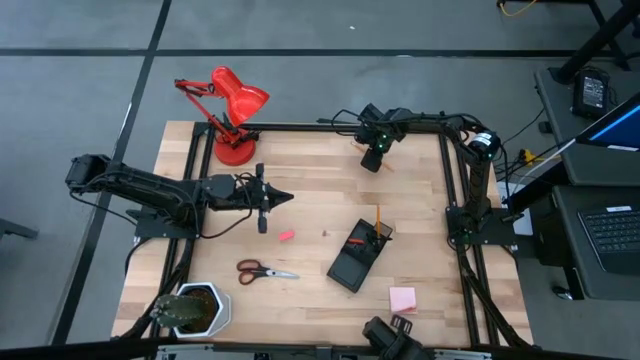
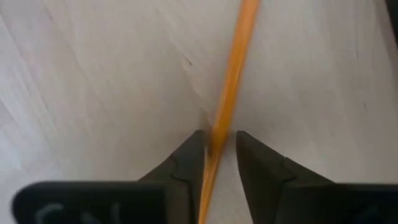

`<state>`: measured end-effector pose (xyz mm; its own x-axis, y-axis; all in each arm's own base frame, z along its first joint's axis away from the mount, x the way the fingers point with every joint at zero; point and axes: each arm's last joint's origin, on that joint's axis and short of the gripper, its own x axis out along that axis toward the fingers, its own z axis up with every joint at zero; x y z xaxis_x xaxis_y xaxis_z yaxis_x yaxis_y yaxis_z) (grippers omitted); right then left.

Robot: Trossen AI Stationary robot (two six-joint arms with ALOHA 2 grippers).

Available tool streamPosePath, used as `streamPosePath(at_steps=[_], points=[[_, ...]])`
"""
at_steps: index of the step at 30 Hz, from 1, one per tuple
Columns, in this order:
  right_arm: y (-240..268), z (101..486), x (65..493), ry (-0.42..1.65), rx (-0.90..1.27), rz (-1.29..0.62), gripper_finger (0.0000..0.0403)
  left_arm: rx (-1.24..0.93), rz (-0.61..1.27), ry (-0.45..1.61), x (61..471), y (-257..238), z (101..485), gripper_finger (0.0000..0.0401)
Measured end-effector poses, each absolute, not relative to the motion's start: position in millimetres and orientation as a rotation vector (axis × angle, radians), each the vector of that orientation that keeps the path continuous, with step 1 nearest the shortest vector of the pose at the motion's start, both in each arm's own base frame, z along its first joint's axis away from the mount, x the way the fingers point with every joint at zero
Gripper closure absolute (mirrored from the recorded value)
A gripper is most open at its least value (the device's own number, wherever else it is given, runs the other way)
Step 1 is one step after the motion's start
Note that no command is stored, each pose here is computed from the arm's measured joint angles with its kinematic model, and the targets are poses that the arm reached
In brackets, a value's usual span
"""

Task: Pick and place office supplies into organizer
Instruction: Put the pencil into the desk organizer

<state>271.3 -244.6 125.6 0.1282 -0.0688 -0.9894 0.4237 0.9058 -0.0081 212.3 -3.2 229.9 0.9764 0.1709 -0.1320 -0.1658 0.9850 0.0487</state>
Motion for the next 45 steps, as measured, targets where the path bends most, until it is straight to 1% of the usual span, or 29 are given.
streamPosePath(at_steps=[8,13,22,28,40,45], points=[[-244.4,125.5,271.2,1.403,0.307,-0.366,0.0359,0.038,0.17,0.136,212.3,-3.1,229.8,0.0396],[-244.3,125.7,271.2,1.402,0.312,-0.371,0.0378,0.038,0.17,0.137,212.3,-3.1,229.8,0.0396],[-242.7,125.7,272.6,1.399,0.323,-0.38,0.0375,0.038,0.17,0.137,212.3,-3.1,229.8,0.0395],[-238.8,125.8,276.2,1.405,0.306,-0.375,0.0383,0.038,0.17,0.137,212.3,-3.1,229.8,0.0395],[-237.3,126.0,277.4,1.403,0.308,-0.374,0.0383,0.038,0.17,0.137,212.3,-3.1,229.8,0.0395],[-236.3,132.8,276.5,1.384,0.323,-0.397,0.0378,0.039,0.17,0.137,212.3,-3.1,229.8,0.0395]])
